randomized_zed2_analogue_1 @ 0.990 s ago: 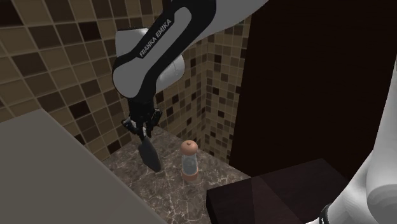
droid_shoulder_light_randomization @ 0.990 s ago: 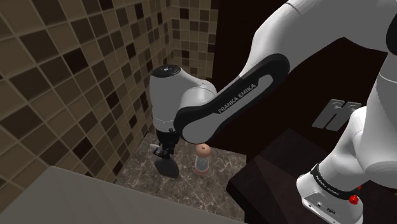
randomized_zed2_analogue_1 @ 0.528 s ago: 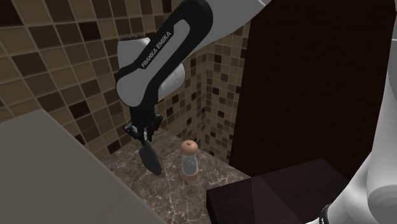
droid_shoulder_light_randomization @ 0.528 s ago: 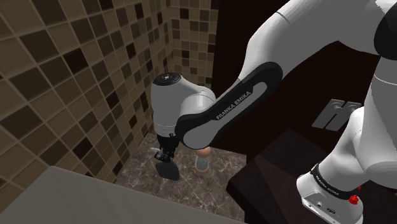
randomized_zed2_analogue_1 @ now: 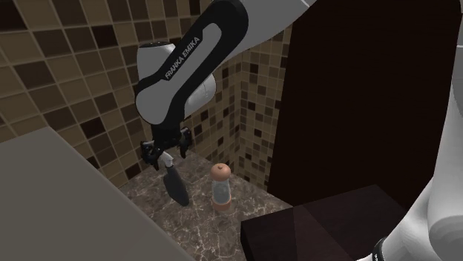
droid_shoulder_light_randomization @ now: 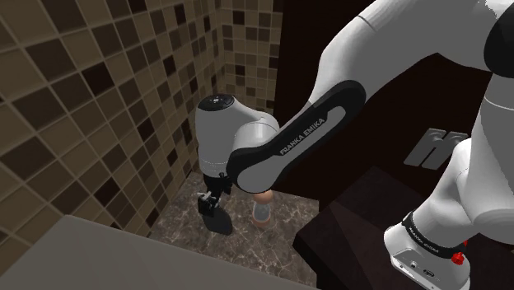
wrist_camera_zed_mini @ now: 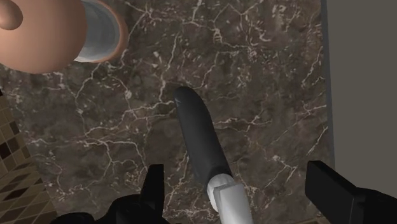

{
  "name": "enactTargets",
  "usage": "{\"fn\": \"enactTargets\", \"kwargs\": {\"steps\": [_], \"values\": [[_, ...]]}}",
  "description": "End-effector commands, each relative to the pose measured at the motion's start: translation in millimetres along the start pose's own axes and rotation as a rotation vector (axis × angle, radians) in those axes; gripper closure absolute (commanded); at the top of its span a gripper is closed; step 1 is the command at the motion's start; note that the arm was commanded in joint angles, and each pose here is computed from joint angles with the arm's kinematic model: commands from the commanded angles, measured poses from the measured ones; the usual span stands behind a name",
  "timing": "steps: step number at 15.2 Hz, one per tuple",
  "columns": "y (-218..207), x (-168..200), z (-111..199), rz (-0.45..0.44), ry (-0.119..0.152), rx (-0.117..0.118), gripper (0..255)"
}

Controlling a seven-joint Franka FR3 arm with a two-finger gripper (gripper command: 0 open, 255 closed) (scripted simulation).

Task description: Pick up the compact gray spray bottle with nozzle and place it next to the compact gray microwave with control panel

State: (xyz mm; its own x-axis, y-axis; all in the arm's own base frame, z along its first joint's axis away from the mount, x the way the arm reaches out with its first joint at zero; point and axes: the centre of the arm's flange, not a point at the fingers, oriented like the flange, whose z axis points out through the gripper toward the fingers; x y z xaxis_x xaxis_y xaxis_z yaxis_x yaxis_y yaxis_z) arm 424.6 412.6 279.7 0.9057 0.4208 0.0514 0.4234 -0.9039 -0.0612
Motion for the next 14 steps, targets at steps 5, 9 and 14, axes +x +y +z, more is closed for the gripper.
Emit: {"fn": "enactTargets", "kwargs": {"steps": [5,9,14], "values": [[0,0,-40,0.000,0.000,0.000,0],[0,0,-50,0.000,0.000,0.000,0],[0,0,-50,0.000,0.000,0.000,0]]}}
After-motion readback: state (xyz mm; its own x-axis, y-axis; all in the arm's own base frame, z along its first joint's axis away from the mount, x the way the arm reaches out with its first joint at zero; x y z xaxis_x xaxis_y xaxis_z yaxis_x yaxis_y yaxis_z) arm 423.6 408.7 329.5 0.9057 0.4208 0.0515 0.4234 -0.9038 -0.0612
